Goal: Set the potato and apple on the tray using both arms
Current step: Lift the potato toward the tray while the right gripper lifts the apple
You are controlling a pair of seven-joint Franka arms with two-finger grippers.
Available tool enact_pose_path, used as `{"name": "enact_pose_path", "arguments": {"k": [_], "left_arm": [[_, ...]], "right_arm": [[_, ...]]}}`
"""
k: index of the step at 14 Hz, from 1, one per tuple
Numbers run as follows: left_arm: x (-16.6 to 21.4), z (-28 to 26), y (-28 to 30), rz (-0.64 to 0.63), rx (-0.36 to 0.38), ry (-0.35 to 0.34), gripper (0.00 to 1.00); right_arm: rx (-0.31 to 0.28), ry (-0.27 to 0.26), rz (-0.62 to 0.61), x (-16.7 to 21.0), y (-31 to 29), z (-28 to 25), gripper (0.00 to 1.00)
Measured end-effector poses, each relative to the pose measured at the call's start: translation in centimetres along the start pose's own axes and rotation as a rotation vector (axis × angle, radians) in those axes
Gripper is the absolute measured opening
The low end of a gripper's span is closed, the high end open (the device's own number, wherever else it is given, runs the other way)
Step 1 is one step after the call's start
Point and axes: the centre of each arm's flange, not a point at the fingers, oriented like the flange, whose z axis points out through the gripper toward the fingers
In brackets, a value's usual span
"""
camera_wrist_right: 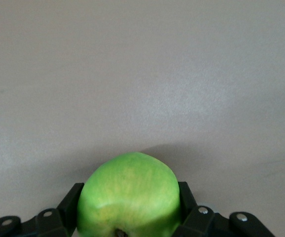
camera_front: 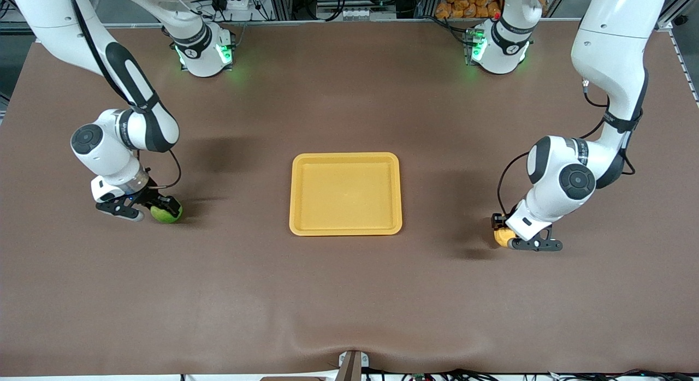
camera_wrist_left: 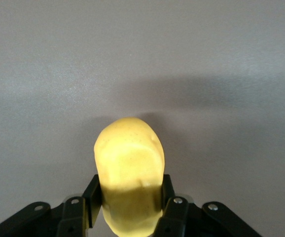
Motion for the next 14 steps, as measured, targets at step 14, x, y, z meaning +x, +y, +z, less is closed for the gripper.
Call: {"name": "enact_pose_path", "arguments": {"k": [14], "left_arm": [[1.5, -6.0, 9.5, -0.080, 0.030, -0.081, 0.51]], "right_arm": [[-0.002, 0.002, -0.005, 2.6, 0.7, -4.5, 0.81]]}}
